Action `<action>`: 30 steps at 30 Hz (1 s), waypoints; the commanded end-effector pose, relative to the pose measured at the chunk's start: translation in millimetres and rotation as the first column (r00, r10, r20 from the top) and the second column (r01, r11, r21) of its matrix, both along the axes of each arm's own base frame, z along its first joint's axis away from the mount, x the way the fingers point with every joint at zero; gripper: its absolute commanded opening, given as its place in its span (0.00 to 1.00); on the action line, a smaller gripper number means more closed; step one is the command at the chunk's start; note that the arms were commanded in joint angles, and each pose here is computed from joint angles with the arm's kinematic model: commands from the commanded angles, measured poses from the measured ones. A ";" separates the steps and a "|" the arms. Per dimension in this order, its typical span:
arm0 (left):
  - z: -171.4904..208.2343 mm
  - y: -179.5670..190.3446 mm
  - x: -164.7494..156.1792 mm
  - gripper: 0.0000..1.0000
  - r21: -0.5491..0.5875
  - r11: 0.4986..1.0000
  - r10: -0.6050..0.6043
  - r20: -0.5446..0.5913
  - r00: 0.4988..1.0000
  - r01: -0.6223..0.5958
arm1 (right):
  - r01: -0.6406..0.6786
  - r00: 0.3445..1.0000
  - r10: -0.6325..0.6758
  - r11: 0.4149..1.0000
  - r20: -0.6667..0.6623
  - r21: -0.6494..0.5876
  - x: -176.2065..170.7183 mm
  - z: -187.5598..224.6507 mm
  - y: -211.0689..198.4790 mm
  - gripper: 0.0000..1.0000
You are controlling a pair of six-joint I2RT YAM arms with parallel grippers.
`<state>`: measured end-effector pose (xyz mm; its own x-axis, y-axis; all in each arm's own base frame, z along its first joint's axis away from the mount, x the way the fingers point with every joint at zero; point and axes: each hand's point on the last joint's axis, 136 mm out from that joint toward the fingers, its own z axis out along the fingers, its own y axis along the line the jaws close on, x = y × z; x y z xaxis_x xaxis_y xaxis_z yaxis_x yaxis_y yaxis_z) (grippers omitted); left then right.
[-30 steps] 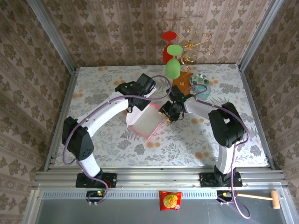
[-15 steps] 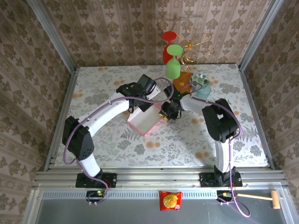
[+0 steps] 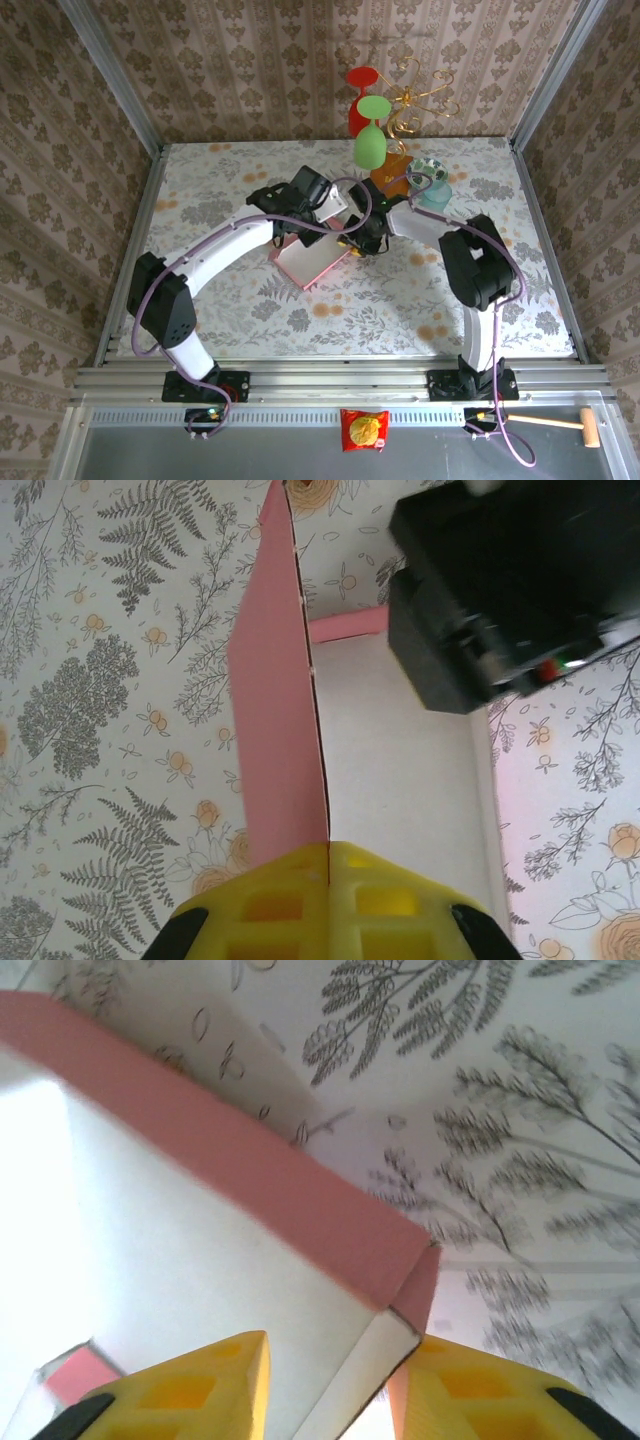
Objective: Fold the paper box
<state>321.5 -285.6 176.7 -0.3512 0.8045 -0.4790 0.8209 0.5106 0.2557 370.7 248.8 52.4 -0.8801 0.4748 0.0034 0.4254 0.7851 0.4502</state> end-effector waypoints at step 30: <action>24.8 17.1 -16.2 0.00 -0.100 0.925 -0.374 -0.073 0.924 0.366 | -0.629 -0.031 0.893 0.331 0.448 -0.703 14.5 97.4 -2.7 0.53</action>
